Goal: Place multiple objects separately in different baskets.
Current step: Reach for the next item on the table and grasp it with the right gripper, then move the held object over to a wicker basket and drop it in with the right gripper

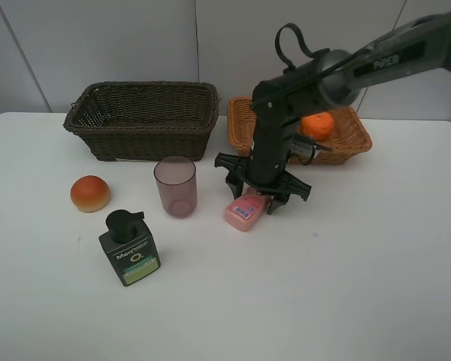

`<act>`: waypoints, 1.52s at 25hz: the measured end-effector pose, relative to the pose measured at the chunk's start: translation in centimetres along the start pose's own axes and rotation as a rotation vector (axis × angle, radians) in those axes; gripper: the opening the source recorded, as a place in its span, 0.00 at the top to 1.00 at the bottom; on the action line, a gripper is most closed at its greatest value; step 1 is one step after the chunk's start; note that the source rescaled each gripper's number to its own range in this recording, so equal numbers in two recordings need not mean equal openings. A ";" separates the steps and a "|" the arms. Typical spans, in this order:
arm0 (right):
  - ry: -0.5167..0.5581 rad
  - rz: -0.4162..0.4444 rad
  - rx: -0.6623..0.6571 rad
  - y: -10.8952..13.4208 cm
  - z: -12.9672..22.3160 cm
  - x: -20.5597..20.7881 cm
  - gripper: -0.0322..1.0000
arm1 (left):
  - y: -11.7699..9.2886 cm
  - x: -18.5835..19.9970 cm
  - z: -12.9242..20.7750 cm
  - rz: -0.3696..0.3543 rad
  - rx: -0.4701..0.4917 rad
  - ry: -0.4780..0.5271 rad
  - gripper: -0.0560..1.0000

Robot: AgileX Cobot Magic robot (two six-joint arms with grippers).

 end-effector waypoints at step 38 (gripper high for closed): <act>0.033 0.051 0.686 0.4 -1.4 5.0 0.97 | 0.0 0.0 0.0 0.000 0.000 0.000 0.00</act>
Point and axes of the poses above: a point on each arm's last joint axis where the gripper is mounted, x pointing back along that axis away from the gripper, y along the wrist's bending axis when the last joint is at zero, z = x × y, the point moved 3 cm from there along -x, pointing out along that axis toward the gripper, and after that the axes turned 12 degrees about x, right-handed, at the moved point
